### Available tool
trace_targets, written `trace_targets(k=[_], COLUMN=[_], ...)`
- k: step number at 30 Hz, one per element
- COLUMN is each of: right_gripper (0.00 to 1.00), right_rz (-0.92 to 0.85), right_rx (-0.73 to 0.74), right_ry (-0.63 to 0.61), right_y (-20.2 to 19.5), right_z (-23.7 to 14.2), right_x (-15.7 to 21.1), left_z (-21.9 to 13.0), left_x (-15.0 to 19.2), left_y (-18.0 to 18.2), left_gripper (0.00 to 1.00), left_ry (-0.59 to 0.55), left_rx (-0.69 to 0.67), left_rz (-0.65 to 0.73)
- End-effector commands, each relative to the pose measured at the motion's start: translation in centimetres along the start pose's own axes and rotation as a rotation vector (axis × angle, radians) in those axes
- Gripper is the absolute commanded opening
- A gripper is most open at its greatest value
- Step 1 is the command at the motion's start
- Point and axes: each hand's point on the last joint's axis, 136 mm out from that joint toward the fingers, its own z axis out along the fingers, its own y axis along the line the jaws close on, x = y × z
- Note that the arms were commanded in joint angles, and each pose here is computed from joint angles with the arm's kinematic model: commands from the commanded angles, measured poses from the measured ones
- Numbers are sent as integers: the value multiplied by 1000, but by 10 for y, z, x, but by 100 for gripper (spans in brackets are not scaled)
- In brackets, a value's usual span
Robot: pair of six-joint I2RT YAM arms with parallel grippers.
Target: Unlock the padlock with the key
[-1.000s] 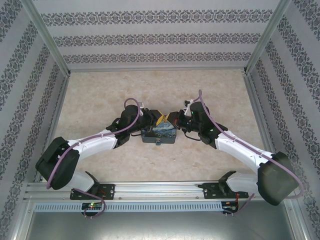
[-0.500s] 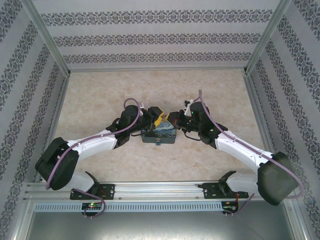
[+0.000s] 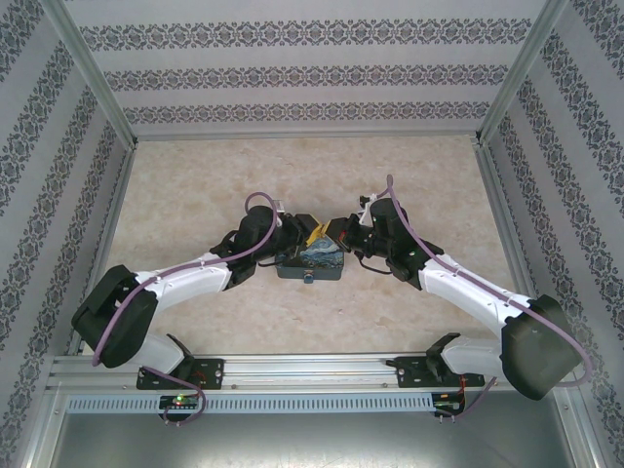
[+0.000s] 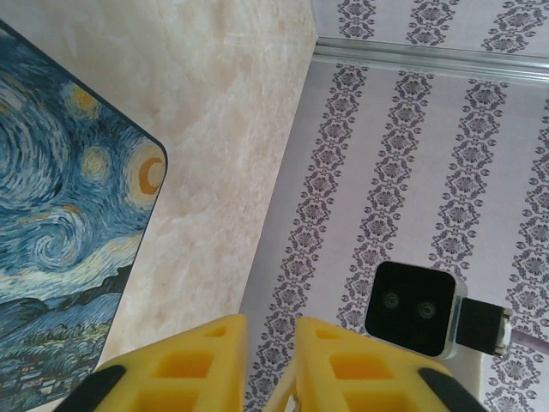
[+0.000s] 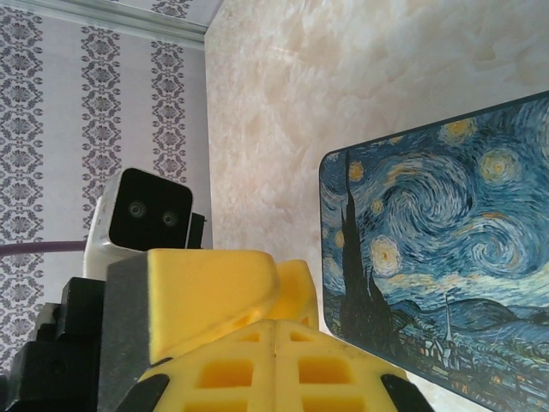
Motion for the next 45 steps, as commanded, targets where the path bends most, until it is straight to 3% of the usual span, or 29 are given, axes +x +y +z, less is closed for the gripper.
trace_targets(k=[1,7,11,12,15,18,24,28,37,45], right_gripper=[0,0,0,9,61,97,98,98,97,57], right_rz=[-17,-15,-20,-23,-3,33,91,81,117,39], right_rx=[-34,-30,-29,-27,0,22,37,8,-146,-249], right_ry=[-10,-8,-15,-27,-95,-165,-380,-444,-330,-214], right_y=[12,9,8,7,-3,-14,-31,-26,7,52], right_z=[0,1,-2,-5,-21,-36,-62,-69,-39,-7], right_x=[-1,0,-3,-6,-19,-32,-50,-59,-58,-37], left_z=[3,2,2,1,-2,-5,-10,-10,-4,-7], left_x=[6,6,6,5,1,-3,-12,-18,-27,-45], left_y=[-17,-17,-16,-15,-16,-16,-28,-37,-55,-55], left_gripper=[16,0,0,0,0,0,0,0,0,0], left_ry=[10,10,9,5,-14,-32,-70,-93,-142,-238], left_rx=[52,56,58,60,73,78,143,183,294,328], left_rz=[28,26,33,38,82,154,227,249,249,167])
